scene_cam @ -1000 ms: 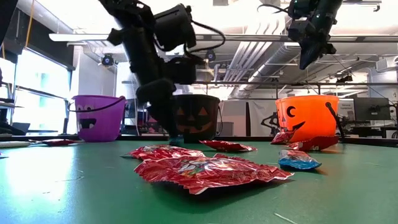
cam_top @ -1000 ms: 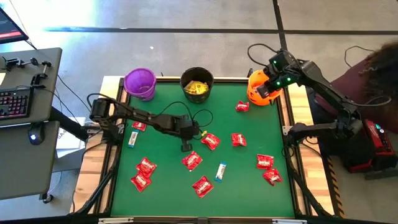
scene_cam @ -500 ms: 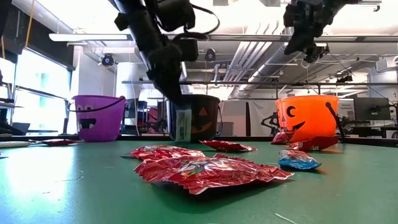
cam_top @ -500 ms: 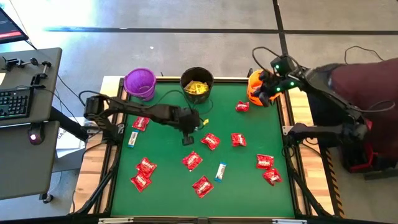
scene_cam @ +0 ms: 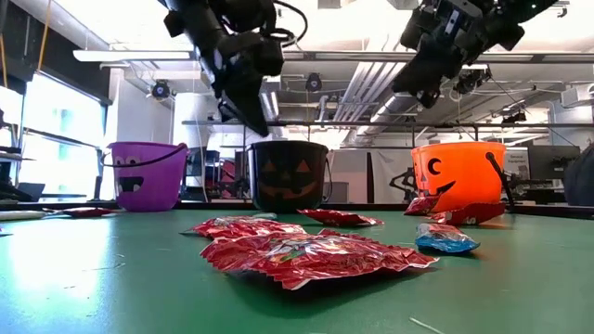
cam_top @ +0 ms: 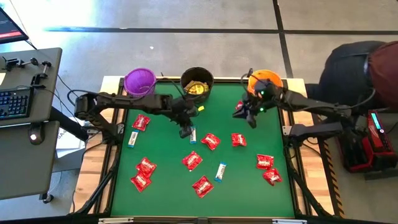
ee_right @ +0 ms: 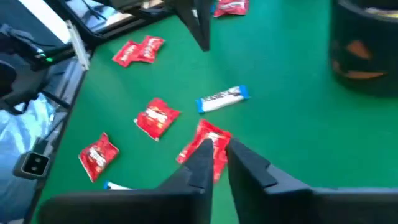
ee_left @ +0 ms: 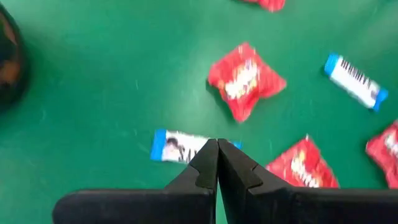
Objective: Sort candy by brand, put in halloween buckets
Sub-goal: Put the blue chocolate bar into the orange bucket
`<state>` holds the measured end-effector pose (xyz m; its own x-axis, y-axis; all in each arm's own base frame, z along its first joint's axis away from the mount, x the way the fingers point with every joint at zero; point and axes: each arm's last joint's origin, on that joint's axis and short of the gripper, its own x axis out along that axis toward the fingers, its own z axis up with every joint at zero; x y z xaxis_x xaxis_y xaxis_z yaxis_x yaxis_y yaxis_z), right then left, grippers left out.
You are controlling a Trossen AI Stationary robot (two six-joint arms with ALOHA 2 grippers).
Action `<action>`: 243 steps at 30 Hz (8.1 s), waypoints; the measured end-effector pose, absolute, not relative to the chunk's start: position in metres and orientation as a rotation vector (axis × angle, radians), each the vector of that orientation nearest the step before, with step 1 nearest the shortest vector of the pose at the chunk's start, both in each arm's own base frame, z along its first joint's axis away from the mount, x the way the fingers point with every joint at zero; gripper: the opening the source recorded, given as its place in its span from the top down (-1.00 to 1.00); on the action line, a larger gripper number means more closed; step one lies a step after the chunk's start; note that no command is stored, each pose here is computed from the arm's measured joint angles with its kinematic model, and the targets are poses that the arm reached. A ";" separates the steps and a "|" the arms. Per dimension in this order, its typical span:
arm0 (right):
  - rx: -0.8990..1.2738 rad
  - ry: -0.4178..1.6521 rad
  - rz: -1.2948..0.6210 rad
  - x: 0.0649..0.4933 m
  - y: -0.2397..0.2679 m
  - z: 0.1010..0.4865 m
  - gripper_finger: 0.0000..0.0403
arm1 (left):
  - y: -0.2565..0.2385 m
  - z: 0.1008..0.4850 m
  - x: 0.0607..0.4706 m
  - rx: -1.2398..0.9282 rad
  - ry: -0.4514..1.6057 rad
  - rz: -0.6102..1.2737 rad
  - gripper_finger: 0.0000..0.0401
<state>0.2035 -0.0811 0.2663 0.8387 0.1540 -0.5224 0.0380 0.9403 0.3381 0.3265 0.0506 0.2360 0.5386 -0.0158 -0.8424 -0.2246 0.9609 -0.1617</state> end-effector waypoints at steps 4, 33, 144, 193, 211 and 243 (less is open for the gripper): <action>0.371 0.573 0.033 0.208 -0.072 0.259 0.55 | 0.041 0.222 0.320 -0.265 1.063 0.090 0.99; 0.390 0.578 -0.269 0.219 -0.040 0.257 0.25 | 0.082 0.158 0.313 -0.335 0.951 0.031 -0.01; 0.481 0.567 -0.458 0.233 -0.032 0.245 0.25 | 0.070 0.148 0.365 -0.383 0.959 0.232 0.98; 0.414 0.133 -0.537 0.249 -0.033 0.280 0.37 | 0.111 0.310 0.395 -0.548 0.144 0.051 1.00; 0.399 0.135 -0.511 0.249 -0.031 0.281 0.93 | 0.115 0.310 0.394 -0.452 0.144 0.049 0.92; 0.646 0.463 -0.930 0.154 -0.116 0.266 0.94 | 0.129 0.304 0.388 -0.287 0.201 0.127 0.31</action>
